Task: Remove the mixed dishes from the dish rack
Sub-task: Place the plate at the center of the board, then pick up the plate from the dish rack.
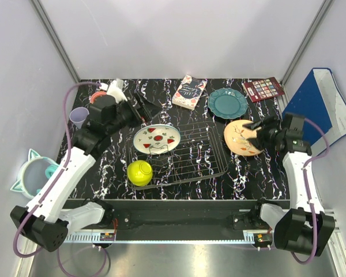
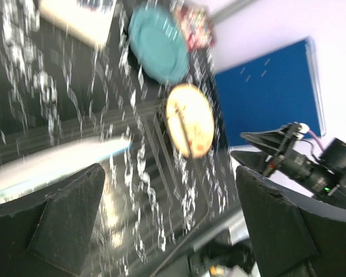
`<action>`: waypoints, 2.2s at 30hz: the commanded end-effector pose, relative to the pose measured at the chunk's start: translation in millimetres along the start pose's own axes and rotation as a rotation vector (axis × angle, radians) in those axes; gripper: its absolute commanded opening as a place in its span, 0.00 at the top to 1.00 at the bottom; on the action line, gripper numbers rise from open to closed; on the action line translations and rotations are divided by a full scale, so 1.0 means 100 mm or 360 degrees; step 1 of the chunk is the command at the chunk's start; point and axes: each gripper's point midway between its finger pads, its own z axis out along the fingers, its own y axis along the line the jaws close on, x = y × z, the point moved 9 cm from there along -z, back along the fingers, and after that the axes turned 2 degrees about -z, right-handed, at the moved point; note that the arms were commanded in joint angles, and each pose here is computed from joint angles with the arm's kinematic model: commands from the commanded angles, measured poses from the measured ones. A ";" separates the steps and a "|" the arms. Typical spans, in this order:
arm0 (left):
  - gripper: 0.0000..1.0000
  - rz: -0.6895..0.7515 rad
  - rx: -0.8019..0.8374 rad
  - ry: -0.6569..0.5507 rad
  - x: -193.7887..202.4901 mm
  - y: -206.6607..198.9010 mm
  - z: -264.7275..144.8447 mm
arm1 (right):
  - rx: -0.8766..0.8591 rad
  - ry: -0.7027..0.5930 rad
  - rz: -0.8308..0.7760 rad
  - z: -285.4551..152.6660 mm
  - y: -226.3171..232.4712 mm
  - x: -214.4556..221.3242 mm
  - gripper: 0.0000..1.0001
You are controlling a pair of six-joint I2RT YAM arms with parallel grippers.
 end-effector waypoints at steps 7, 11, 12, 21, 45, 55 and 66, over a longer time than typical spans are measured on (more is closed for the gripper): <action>0.01 0.0443 -0.0101 -0.0350 -0.57 -0.31 -0.11 | -0.0818 -0.0056 -0.0363 -0.32 1.20 -0.27 0.31; 0.01 0.0896 -0.0308 -0.0401 -0.65 -0.06 -0.02 | -0.1118 -0.0048 -0.0937 -0.40 1.56 -0.11 0.34; 0.01 0.0998 -0.0281 -0.0392 -0.63 -0.03 -0.04 | -0.1147 -0.0043 -0.1018 -0.40 1.59 -0.07 0.34; 0.06 0.1665 0.0212 -0.0087 0.04 0.41 -0.03 | -0.1535 0.0253 -0.1365 -0.31 1.78 0.51 0.36; 0.56 0.1838 0.0451 0.0308 0.30 0.97 0.67 | -0.1516 0.0477 -0.1374 -0.21 1.66 0.94 0.36; 0.65 0.1822 0.0518 0.0388 0.44 1.07 0.65 | -0.1482 0.0493 -0.1358 -0.13 1.63 0.96 0.36; 1.00 0.1936 0.0391 0.0242 0.16 0.86 0.54 | -0.1456 0.0490 -0.1347 -0.08 1.63 0.97 0.36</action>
